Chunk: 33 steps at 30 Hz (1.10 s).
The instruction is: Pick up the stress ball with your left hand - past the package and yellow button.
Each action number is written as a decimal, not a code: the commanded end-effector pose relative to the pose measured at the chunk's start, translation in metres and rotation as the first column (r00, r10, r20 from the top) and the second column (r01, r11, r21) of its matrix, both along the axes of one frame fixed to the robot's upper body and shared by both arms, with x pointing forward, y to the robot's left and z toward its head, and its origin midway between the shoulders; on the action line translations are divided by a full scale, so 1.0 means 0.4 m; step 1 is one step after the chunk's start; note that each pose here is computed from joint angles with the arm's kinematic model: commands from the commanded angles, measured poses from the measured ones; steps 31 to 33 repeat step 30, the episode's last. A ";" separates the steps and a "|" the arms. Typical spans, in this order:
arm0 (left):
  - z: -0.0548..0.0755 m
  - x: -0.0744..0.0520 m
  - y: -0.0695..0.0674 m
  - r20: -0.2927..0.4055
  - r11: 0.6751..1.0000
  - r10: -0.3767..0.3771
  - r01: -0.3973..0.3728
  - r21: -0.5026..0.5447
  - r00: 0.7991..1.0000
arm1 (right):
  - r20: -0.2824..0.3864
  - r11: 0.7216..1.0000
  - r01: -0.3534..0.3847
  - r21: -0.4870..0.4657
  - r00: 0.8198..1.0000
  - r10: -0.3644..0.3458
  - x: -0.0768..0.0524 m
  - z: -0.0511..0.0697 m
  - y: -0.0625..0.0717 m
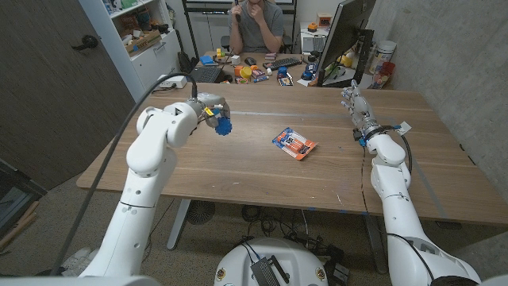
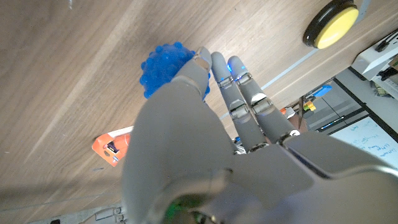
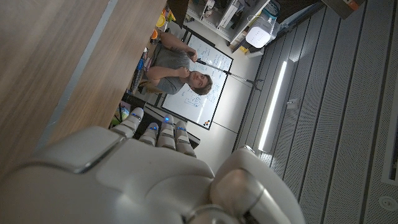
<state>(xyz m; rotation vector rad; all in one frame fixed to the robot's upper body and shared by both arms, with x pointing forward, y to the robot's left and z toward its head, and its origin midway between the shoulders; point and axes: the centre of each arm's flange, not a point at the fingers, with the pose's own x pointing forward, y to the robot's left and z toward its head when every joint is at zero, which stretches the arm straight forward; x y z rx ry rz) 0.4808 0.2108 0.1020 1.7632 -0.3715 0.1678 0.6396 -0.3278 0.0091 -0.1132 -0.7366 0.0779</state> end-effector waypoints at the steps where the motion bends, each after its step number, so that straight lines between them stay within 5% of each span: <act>1: 0.171 -0.097 -0.016 0.133 1.000 0.001 0.000 -0.008 0.991 | -0.002 1.000 0.006 -0.002 1.000 -0.006 -0.002 0.002 -0.004; 18: 0.272 -0.172 -0.046 0.237 1.000 -0.019 0.021 -0.006 0.971 | 0.006 1.000 0.020 -0.002 1.000 -0.020 -0.011 0.015 -0.030; 33: 0.278 -0.176 -0.048 0.239 1.000 -0.021 0.023 -0.005 0.971 | 0.010 1.000 0.026 -0.001 1.000 -0.026 -0.016 0.021 -0.037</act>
